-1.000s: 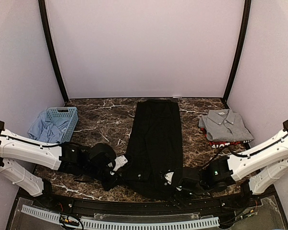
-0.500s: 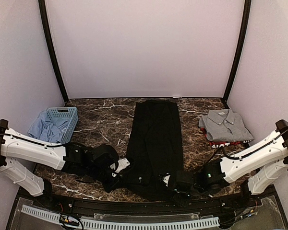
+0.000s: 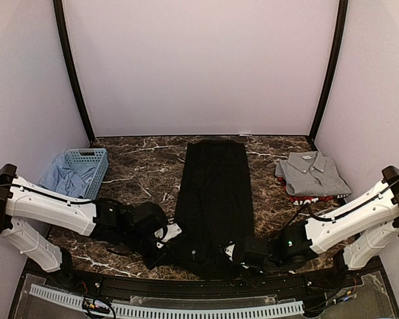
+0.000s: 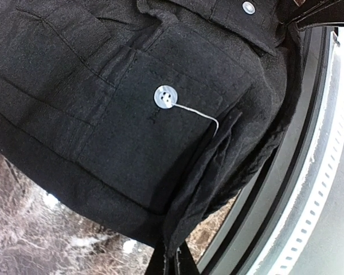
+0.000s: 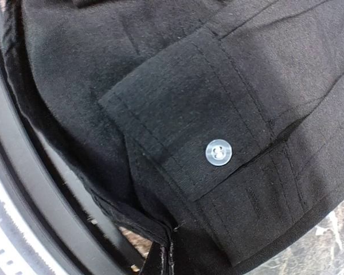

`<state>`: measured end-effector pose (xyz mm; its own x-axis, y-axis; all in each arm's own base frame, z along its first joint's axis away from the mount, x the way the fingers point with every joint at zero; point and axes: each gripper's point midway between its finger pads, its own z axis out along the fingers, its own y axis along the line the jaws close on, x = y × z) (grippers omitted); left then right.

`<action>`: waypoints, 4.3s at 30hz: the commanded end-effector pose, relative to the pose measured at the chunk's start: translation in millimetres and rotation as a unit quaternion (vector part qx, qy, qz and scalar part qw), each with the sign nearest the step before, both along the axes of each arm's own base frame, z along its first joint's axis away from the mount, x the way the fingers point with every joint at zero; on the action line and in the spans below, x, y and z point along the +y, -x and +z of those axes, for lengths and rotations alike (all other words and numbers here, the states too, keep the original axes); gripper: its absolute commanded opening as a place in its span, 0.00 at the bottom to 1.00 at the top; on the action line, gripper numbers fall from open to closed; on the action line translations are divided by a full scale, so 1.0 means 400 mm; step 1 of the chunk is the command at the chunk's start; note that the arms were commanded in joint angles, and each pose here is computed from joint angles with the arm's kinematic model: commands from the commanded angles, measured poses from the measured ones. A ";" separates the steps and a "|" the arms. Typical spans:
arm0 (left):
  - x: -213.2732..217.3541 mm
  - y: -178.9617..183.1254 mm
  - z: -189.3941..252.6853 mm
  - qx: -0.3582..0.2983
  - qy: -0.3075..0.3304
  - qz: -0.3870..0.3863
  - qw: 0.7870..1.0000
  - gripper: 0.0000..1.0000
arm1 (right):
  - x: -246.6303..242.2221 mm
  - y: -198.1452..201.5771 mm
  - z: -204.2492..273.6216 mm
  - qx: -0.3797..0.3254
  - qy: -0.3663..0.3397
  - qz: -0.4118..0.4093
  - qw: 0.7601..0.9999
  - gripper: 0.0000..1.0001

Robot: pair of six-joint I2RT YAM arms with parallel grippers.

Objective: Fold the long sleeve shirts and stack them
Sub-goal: Pick up the rectangle-folded shirt from the center of the board, then fold the rectangle-folded shirt at the center of the board, then smooth out the 2/3-rectangle-folded shirt at the center of the board.

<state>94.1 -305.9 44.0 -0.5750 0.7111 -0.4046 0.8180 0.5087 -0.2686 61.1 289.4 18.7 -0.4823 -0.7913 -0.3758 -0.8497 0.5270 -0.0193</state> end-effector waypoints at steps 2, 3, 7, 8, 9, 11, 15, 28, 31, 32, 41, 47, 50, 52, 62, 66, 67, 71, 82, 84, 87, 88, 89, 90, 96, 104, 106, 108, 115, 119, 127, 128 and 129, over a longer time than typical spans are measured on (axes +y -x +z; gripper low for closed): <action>0.008 0.037 0.025 0.046 -0.006 -0.004 0.999 0.00 | 0.021 0.075 0.041 0.061 -0.033 0.028 0.997 0.00; 0.010 0.049 0.028 0.057 -0.005 -0.007 0.998 0.00 | 0.022 0.088 0.046 0.074 -0.038 0.032 0.996 0.00; 0.015 0.112 0.047 0.101 0.004 -0.017 0.995 0.00 | 0.037 0.156 0.078 0.136 -0.068 0.053 0.987 0.00; 0.018 0.126 0.053 0.109 0.004 -0.018 0.994 0.00 | 0.040 0.170 0.087 0.151 -0.073 0.057 0.984 0.00; 0.020 0.134 0.058 0.117 0.005 -0.018 0.993 0.00 | 0.044 0.180 0.098 0.161 -0.080 0.060 0.982 0.00; 0.019 0.146 0.075 0.125 0.016 -0.025 0.992 0.00 | 0.048 0.186 0.120 0.169 -0.089 0.064 0.980 0.00; -0.022 0.134 0.144 0.119 0.068 -0.036 0.990 0.00 | 0.052 0.148 0.165 0.150 -0.104 0.054 0.982 0.00; -0.078 -0.182 0.314 0.087 0.186 0.054 0.977 0.00 | 0.012 -0.222 0.349 0.064 -0.152 -0.082 0.983 0.00; -0.072 -0.267 0.299 0.086 0.185 0.090 0.975 0.00 | -0.012 -0.312 0.345 0.061 -0.147 -0.110 0.981 0.00; -0.075 -0.292 0.306 0.083 0.188 0.097 0.974 0.00 | -0.023 -0.343 0.332 0.061 -0.139 -0.121 0.981 0.00; -0.051 -0.537 0.193 0.107 0.160 0.194 0.962 0.00 | -0.051 -0.573 0.257 0.069 -0.113 -0.170 0.976 0.00; -0.069 -0.628 0.132 0.113 0.150 0.207 0.960 0.07 | -0.072 -0.653 0.163 0.086 -0.075 -0.196 0.974 0.07; -0.066 -0.666 0.097 0.107 0.139 0.223 0.959 0.22 | -0.086 -0.690 0.140 0.074 -0.061 -0.215 0.972 0.18; -0.066 -0.691 0.098 0.095 0.139 0.231 0.958 0.32 | -0.100 -0.712 0.141 0.063 -0.052 -0.231 0.969 0.22; -0.003 -0.736 0.169 0.002 0.118 0.278 0.953 0.54 | -0.121 -0.702 0.236 -0.024 -0.067 -0.248 0.966 0.44; 0.011 -0.680 0.218 -0.009 0.163 0.272 0.948 0.56 | -0.043 -0.593 0.272 -0.043 -0.113 -0.177 0.977 0.51; 0.007 -0.669 0.257 -0.019 0.187 0.264 0.946 0.57 | -0.025 -0.561 0.276 -0.048 -0.122 -0.158 0.979 0.55; 0.028 -0.591 0.258 -0.012 0.216 0.260 0.941 0.66 | 0.033 -0.436 0.286 -0.065 -0.142 -0.099 0.983 0.73; 0.031 -0.509 0.157 0.017 0.214 0.262 0.941 0.70 | 0.058 -0.404 0.231 -0.077 -0.117 -0.117 0.983 0.78; 0.024 -0.501 0.144 0.015 0.210 0.250 0.945 0.70 | 0.068 -0.386 0.224 -0.075 -0.116 -0.094 0.986 0.78; 0.019 -0.482 0.125 0.021 0.203 0.237 0.950 0.71 | 0.069 -0.359 0.217 -0.070 -0.117 -0.074 0.988 0.79; 0.009 -0.472 0.121 0.023 0.202 0.227 0.952 0.71 | 0.073 -0.352 0.219 -0.070 -0.123 -0.070 0.987 0.79; 0.001 -0.466 0.119 0.022 0.201 0.220 0.954 0.71 | 0.081 -0.346 0.227 -0.070 -0.136 -0.065 0.986 0.79; -0.014 -0.454 0.121 0.021 0.203 0.209 0.956 0.70 | 0.092 -0.341 0.233 -0.065 -0.151 -0.061 0.984 0.79; -0.099 -0.410 0.134 0.039 0.234 0.171 0.956 0.67 | 0.133 -0.354 0.191 -0.051 -0.177 -0.078 0.980 0.78; -0.153 -0.383 0.044 0.043 0.187 0.161 0.968 0.64 | 0.055 -0.381 0.056 -0.038 -0.094 -0.145 0.984 0.75; -0.149 -0.381 0.011 0.026 0.158 0.167 0.973 0.63 | 0.031 -0.373 0.033 -0.035 -0.078 -0.155 0.984 0.75; -0.140 -0.373 -0.018 0.003 0.126 0.170 0.977 0.63 | 0.010 -0.357 0.010 -0.028 -0.069 -0.159 0.984 0.74; -0.105 -0.334 -0.094 -0.096 0.008 0.174 0.980 0.63 | -0.016 -0.278 -0.047 -0.007 -0.069 -0.151 0.986 0.73; -0.068 -0.320 -0.106 -0.114 -0.020 0.201 0.973 0.63 | -0.028 -0.246 -0.050 -0.001 -0.076 -0.155 0.985 0.73; 0.014 -0.240 -0.123 -0.095 -0.067 0.221 0.968 0.63 | 0.005 -0.141 -0.013 0.021 -0.113 -0.102 0.988 0.74; 0.012 -0.232 -0.111 -0.093 -0.062 0.220 0.969 0.63 | 0.006 -0.134 -0.006 0.019 -0.114 -0.097 0.989 0.75; 0.013 -0.224 -0.108 -0.088 -0.059 0.218 0.970 0.64 | 0.011 -0.126 0.004 0.017 -0.118 -0.091 0.989 0.76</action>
<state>211.2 -349.1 26.3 -0.6938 0.4074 -0.5939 0.5908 0.7936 -0.1458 135.8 301.1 24.3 -0.6175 -0.5467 -0.5655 -0.7212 0.6805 0.1297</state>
